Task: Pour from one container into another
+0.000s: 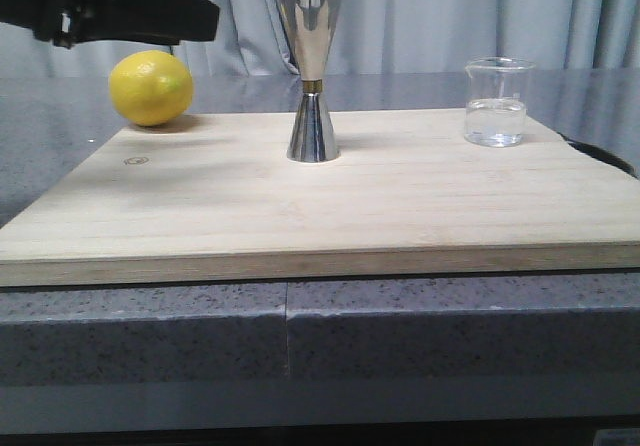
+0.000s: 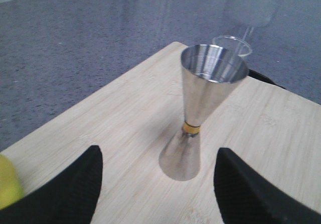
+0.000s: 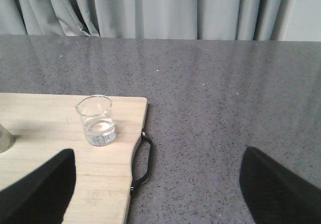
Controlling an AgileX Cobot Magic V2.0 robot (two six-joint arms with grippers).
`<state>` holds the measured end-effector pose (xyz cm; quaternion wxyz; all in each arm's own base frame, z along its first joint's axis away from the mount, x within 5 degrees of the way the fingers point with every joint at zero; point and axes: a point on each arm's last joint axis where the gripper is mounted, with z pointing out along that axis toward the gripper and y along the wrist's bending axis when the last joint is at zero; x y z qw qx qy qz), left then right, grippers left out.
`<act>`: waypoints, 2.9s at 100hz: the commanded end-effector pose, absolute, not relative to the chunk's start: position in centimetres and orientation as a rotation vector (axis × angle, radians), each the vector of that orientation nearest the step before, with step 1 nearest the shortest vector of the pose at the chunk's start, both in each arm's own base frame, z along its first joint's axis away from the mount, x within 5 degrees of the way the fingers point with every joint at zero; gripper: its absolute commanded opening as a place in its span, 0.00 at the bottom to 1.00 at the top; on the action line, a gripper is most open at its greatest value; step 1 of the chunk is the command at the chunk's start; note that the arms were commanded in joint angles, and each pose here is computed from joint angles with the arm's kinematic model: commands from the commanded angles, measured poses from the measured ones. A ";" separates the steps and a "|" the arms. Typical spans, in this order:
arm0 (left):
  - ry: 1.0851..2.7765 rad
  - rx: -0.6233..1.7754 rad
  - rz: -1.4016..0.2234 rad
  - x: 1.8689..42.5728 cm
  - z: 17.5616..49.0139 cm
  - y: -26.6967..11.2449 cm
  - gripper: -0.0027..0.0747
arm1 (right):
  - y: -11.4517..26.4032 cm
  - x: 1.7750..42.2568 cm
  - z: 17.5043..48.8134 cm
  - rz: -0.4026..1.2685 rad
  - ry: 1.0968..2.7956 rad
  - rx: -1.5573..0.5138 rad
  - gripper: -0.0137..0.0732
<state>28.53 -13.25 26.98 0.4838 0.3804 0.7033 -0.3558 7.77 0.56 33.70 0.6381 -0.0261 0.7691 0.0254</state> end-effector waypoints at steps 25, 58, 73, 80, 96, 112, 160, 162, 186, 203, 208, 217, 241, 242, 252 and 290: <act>1.449 0.926 -1.088 29.0 27.3 -14.6 0.60 | 0.6 8.0 35.4 0.056 1.663 -0.064 0.85; 1.455 0.959 -1.075 30.0 25.5 -14.9 0.60 | 0.6 8.0 35.4 0.056 1.654 -0.063 0.85; 1.447 0.967 -1.111 30.9 24.8 -15.5 0.60 | 0.6 8.0 35.5 0.056 1.652 -0.063 0.85; 1.441 0.979 -1.123 31.2 24.6 -16.1 0.60 | 0.6 8.0 35.5 0.056 1.652 -0.063 0.85; 1.415 1.016 -1.161 31.6 24.3 -17.8 0.60 | 0.6 8.0 35.5 0.056 1.650 -0.063 0.85; 1.395 1.048 -1.178 32.2 24.0 -19.3 0.60 | 0.6 8.0 35.5 0.056 1.650 -0.063 0.85; 1.363 1.079 -1.193 32.9 24.0 -20.9 0.60 | 0.6 8.0 35.5 0.056 1.650 -0.063 0.85; 1.362 1.079 -1.193 32.9 24.0 -20.9 0.60 | 0.6 8.0 35.5 0.056 1.650 -0.063 0.85; 1.362 1.079 -1.193 32.9 24.0 -20.9 0.60 | 0.6 8.0 35.5 0.056 1.650 -0.063 0.85; 1.364 1.078 -1.194 32.9 24.0 -20.9 0.60 | 0.6 8.0 35.5 0.056 1.650 -0.063 0.85; 1.362 1.078 -1.196 32.9 24.0 -20.9 0.60 | 0.6 8.0 35.5 0.056 1.650 -0.063 0.85; 1.360 1.079 -1.198 32.8 24.0 -20.9 0.59 | 0.6 8.0 35.5 0.056 1.650 -0.063 0.85; 1.360 1.079 -1.198 32.8 24.0 -20.9 0.40 | 0.6 8.0 35.5 0.056 1.650 -0.063 0.85; 1.360 1.079 -1.198 32.8 24.0 -20.9 0.39 | 0.6 8.0 35.5 0.056 1.650 -0.063 0.85; 1.356 1.082 -1.193 32.8 24.0 -20.9 0.33 | 0.6 8.0 35.5 0.056 1.650 -0.063 0.85; 1.328 1.090 -1.207 32.8 24.3 -20.9 0.29 | 0.6 8.0 35.5 0.056 1.650 -0.063 0.85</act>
